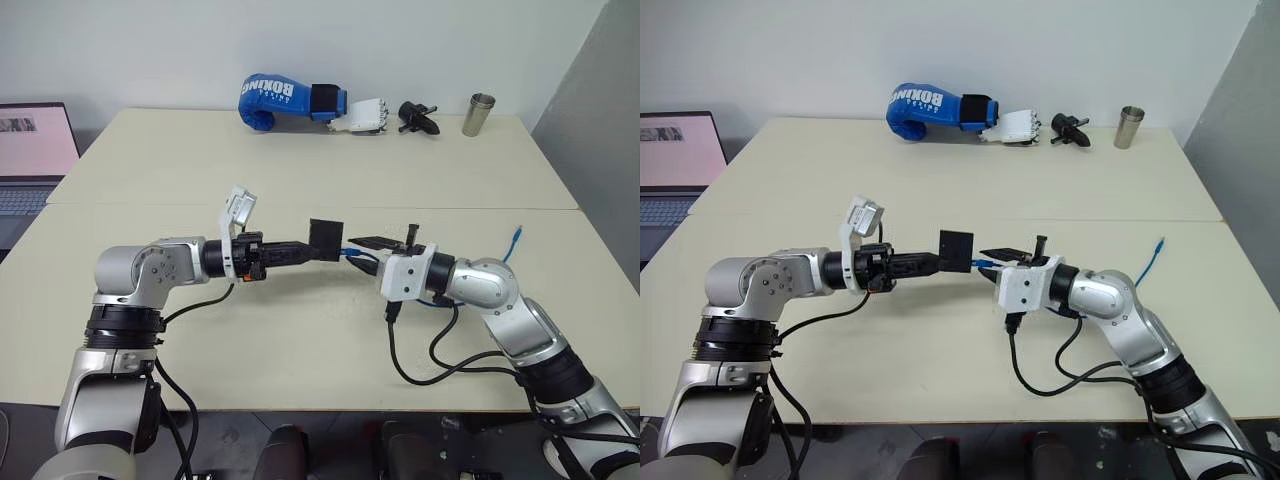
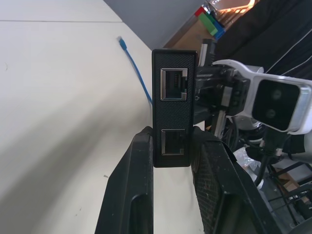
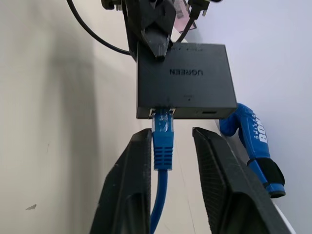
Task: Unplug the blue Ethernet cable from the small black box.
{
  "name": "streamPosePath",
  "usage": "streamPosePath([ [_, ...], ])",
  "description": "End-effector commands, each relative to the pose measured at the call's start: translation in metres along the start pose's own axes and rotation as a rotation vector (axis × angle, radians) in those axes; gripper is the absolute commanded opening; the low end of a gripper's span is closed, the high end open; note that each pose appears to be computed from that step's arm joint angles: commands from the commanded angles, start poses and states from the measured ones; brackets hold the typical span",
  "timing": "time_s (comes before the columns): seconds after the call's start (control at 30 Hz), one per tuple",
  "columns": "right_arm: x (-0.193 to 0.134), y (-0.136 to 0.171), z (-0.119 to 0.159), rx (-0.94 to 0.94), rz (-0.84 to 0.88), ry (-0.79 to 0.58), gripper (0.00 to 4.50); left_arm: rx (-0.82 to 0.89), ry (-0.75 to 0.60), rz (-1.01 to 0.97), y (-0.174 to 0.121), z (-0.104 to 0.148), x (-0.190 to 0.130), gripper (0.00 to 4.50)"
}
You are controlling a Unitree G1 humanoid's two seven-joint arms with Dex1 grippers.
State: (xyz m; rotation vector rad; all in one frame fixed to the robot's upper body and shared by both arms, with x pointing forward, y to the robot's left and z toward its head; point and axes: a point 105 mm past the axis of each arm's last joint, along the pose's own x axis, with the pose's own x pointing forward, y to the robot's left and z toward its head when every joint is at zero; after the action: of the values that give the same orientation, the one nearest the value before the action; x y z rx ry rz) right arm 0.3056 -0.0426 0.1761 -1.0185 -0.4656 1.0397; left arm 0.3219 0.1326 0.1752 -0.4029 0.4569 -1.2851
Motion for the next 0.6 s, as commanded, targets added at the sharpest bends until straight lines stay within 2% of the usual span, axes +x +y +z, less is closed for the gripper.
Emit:
streamPosePath([
  [0.03,-0.014,0.004,0.012,0.075,0.075,-0.019,2.15,0.066,0.018,-0.024,-0.005,0.005,-0.002,0.76],
  [0.17,-0.030,0.005,0.014,0.402,0.115,-0.014,2.15,0.113,0.061,-0.050,-0.007,0.004,-0.002,0.76],
  [0.37,-0.031,-0.016,0.010,0.887,0.057,-0.022,2.15,0.190,0.155,-0.113,-0.014,-0.002,-0.003,0.76],
  [0.6,-0.029,-0.009,0.018,1.193,0.226,-0.028,2.15,0.260,0.195,-0.144,-0.018,0.003,-0.003,0.76],
])
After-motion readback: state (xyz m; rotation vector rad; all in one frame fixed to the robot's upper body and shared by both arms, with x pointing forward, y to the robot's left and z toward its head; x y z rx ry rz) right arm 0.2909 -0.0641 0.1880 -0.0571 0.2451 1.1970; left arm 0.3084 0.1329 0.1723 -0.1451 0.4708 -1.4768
